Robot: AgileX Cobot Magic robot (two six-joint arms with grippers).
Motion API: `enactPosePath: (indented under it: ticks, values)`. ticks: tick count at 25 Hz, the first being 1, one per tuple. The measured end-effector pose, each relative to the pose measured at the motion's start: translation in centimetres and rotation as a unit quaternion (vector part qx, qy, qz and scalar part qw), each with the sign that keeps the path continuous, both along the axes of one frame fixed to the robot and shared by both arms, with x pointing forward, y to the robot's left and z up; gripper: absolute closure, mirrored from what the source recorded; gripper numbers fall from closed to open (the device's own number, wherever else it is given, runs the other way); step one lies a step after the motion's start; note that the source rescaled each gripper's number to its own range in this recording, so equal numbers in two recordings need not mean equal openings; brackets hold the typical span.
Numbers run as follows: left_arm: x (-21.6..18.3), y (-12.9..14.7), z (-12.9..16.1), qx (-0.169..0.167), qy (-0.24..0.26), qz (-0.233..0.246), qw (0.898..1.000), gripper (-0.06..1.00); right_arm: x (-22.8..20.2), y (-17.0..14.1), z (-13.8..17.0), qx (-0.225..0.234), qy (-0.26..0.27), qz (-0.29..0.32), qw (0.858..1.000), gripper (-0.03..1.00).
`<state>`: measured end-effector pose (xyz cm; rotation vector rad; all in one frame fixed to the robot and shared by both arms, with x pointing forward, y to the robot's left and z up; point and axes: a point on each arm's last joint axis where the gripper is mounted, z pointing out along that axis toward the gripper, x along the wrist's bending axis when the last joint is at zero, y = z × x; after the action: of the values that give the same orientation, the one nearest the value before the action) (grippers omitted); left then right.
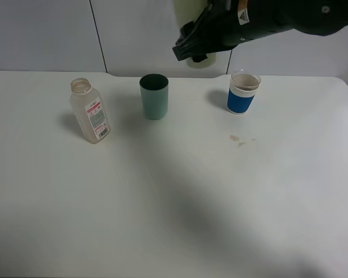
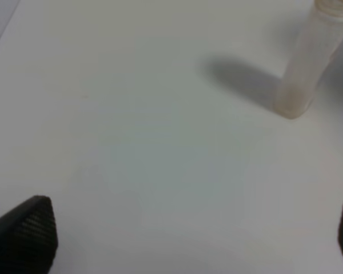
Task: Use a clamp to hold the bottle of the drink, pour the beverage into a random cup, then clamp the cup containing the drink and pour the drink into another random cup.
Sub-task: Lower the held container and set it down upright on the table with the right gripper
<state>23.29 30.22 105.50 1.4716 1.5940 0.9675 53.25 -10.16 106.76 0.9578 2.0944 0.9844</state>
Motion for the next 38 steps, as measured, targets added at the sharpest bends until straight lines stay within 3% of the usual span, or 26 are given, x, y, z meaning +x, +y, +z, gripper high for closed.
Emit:
enactPosePath:
  ticks: [4,11,15,20,28,38]
  values:
    - [0.0,0.0,0.0,0.000,0.000,0.000,1.000,-0.06,-0.8,1.9,0.6,0.028,-0.024,0.074,0.997,0.94]
    - [0.0,0.0,0.0,0.000,0.000,0.000,1.000,-0.06,-1.1,2.7,0.5,0.049,-0.050,0.102,0.992,0.94]
    - [0.0,0.0,0.0,0.000,0.000,0.000,1.000,-0.06,-2.5,2.0,-3.8,0.065,-0.066,0.115,0.989,0.94]
    - [0.0,0.0,0.0,0.000,0.000,0.000,1.000,-0.06,-4.2,0.9,-6.8,0.087,-0.086,0.123,0.985,0.94]
    - [0.0,0.0,0.0,0.000,0.000,0.000,1.000,-0.06,-3.8,1.2,-12.6,0.074,-0.029,0.114,0.990,0.94]
    - [0.0,0.0,0.0,0.000,0.000,0.000,1.000,-0.06,-3.0,2.1,-17.4,0.084,-0.031,0.118,0.989,0.94]
